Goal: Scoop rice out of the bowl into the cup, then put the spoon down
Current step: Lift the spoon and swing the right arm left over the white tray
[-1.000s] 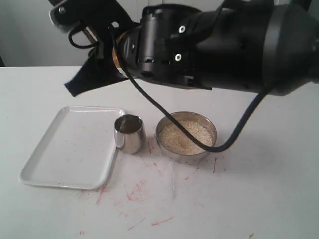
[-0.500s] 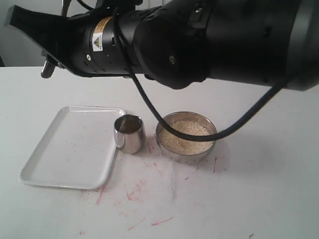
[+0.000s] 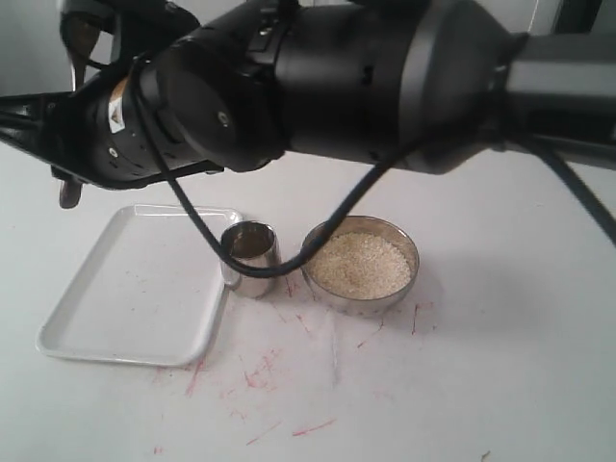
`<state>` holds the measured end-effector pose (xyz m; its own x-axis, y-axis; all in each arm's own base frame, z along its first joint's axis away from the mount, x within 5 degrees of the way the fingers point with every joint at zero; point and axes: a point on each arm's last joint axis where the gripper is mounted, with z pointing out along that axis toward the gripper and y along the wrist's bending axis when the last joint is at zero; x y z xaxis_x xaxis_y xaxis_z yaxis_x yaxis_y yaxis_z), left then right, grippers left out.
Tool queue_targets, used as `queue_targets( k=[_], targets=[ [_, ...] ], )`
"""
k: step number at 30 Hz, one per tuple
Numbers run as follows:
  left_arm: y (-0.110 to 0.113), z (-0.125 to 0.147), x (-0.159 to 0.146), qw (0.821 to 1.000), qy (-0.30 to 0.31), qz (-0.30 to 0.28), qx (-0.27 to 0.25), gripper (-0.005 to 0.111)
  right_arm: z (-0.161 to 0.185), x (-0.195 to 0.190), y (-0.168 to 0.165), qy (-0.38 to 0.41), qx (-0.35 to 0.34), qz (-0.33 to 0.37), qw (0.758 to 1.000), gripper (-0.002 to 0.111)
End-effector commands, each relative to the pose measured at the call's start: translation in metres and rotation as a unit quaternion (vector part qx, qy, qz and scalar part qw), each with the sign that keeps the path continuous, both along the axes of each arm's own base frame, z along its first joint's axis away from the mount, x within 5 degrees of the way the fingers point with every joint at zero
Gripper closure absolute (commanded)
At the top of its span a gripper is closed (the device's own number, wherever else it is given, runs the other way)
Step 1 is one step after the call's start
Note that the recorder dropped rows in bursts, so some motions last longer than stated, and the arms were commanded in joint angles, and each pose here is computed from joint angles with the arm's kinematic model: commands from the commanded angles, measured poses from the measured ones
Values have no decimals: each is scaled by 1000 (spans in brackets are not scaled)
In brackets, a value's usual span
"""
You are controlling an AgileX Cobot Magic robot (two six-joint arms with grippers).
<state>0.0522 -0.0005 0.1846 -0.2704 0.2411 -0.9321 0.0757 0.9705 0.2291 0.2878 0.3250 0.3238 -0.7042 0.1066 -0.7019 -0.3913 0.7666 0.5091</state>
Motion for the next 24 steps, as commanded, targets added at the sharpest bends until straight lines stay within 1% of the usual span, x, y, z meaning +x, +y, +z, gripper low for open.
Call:
queue_targets(
  k=[1,3,7,20,22,24],
  targets=[
    [0,-6,-1,1000,22,-1,-3,92,9,-2,15,-26,-60,42,997,108],
    [0,-6,-1,1000,22,-1,-3,92,12,-2,20,-30,-86,58,994,108],
    [0,-6,-1,1000,22,-1,-3,92,14,3,27,-16,-129,70,989,108],
    [0,-6,-1,1000,22,-1,-3,92,7,13,47,9,-175,72,982,108],
    [0,-6,-1,1000,22,-1,-3,92,2,15,48,20,-189,72,979,108],
    [0,-6,-1,1000,22,-1,-3,92,-8,19,48,22,-218,68,973,108]
  ],
)
